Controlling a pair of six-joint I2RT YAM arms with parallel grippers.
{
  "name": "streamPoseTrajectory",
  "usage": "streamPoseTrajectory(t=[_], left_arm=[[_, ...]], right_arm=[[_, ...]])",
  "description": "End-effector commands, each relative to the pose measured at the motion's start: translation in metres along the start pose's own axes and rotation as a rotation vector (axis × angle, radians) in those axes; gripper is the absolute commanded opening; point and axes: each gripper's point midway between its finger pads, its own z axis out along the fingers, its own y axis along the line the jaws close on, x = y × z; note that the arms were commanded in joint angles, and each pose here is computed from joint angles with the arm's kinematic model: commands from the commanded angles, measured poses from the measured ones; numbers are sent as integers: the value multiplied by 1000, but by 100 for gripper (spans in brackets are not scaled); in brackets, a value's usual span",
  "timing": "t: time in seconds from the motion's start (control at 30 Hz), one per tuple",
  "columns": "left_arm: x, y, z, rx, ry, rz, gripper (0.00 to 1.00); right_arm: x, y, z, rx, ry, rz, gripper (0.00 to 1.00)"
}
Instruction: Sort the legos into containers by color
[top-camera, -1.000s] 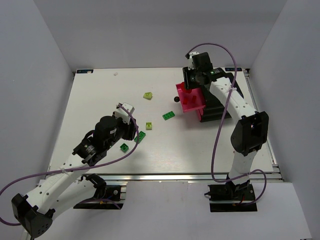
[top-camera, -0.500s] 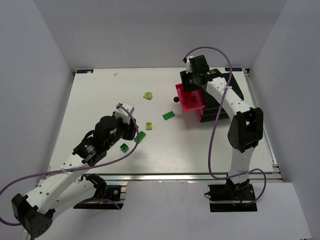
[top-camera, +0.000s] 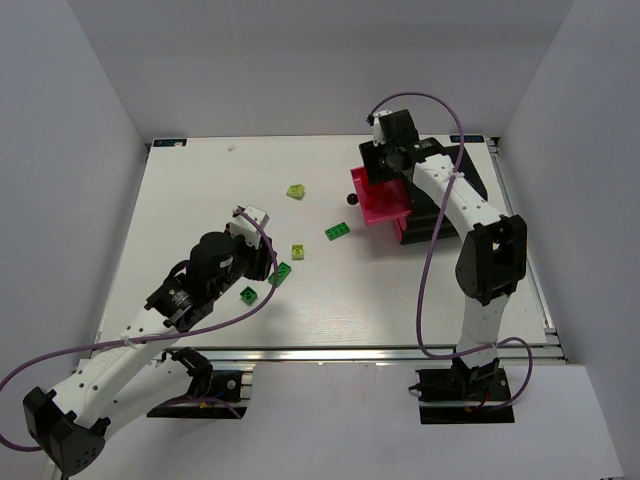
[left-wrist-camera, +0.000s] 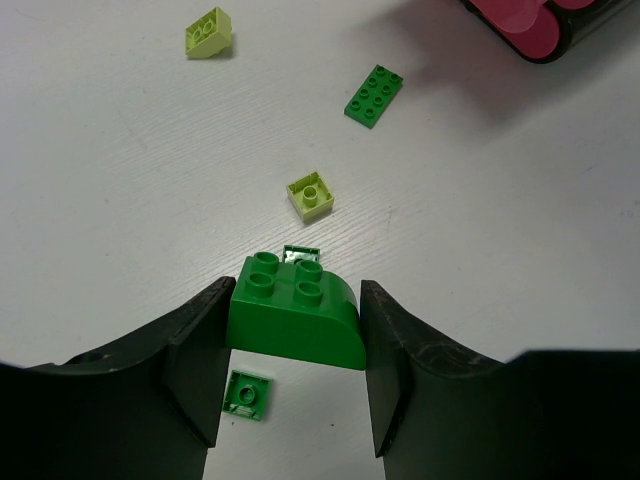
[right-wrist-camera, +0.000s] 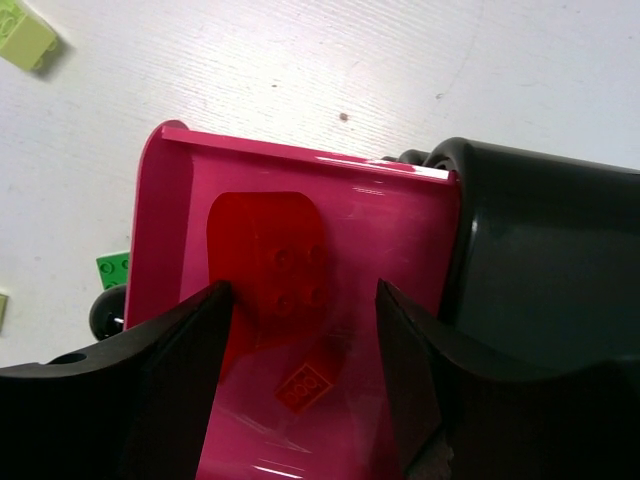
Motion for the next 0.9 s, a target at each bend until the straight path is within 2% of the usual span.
streamPoseTrajectory(t=[0.0, 0.27, 0.37, 0.4, 0.47, 0.5, 0.53, 0.57, 0.6, 0.63, 0.67, 0.7, 0.73, 0.77, 0.8, 0.87], left_arm=[[-1, -1, -1, 10, -15, -2, 18], [-1, -1, -1, 11, -14, -2, 18], [0, -1, 0, 9, -11, -1, 18], [-1, -2, 0, 13, -12, -1, 18], [-1, -2, 0, 13, -14, -2, 18], [0, -2, 0, 13, -11, -1, 18], [0, -2, 1, 14, -10, -3, 18], [1, -2, 1, 14, -9, -4, 17], [2, -2, 2, 14, -3, -5, 16], [4, -2, 3, 10, 1, -7, 16], [5, -2, 4, 8, 9, -8, 16], [7, -1, 5, 5, 15, -10, 16], [10, -1, 8, 0, 28, -14, 16], [12, -2, 9, 1, 39, -17, 16], [14, -2, 11, 2, 45, -19, 15], [21, -4, 17, 2, 80, -25, 15]], right_arm=[[-29, -13, -27, 59, -101, -21, 65], [-39, -17, -40, 80, -143, -33, 64], [-48, -3, -55, -18, -181, -78, 59], [-48, 4, -59, -58, -193, -100, 56], [-64, 27, -92, -199, -299, -173, 38], [-54, 33, -95, -235, -308, -247, 29], [-53, 49, -109, -327, -348, -296, 15], [-59, 55, -143, -369, -434, -344, 10], [-62, 61, -156, -397, -500, -405, 7], [-41, 76, -159, -490, -500, -433, 6], [-40, 83, -191, -532, -579, -464, 9], [-43, 88, -204, -558, -654, -484, 20], [-18, 97, -199, -625, -621, -440, 48], [-13, 99, -221, -642, -674, -454, 57], [-9, 103, -230, -668, -702, -445, 73], [14, 106, -242, -692, -729, -440, 80]])
